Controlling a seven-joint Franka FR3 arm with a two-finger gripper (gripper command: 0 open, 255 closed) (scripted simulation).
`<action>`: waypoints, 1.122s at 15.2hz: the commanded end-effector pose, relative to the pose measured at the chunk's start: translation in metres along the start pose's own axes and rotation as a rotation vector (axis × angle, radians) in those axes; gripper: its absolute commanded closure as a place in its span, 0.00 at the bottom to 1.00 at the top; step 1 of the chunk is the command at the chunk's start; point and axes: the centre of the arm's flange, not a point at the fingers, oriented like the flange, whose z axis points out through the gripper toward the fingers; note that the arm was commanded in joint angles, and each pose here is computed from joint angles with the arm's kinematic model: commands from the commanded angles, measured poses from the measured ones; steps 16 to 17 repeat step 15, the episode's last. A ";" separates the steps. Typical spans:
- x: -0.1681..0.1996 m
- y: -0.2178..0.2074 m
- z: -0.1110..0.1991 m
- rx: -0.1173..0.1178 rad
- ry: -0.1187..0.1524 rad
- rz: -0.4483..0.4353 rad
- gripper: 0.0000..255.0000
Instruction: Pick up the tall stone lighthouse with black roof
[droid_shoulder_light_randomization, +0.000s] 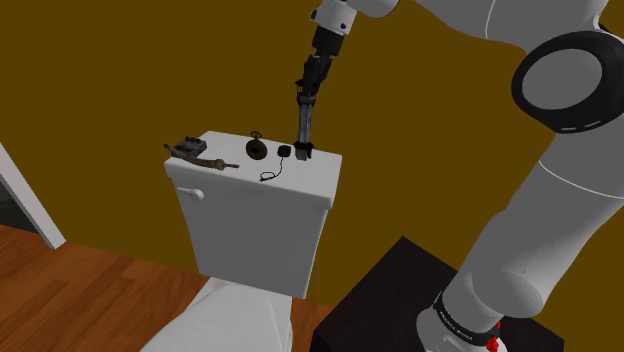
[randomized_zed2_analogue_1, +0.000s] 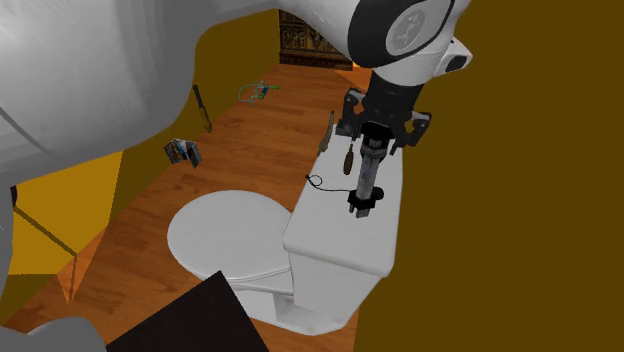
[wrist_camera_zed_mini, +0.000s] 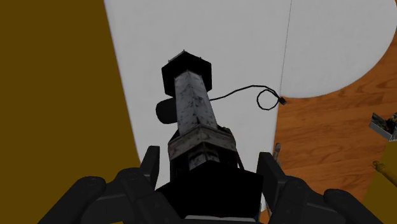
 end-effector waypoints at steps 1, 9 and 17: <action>0.003 -0.001 -0.009 0.000 0.000 0.000 1.00; 0.012 -0.007 -0.049 0.000 0.000 0.000 1.00; 0.016 -0.010 -0.071 0.000 0.000 0.000 1.00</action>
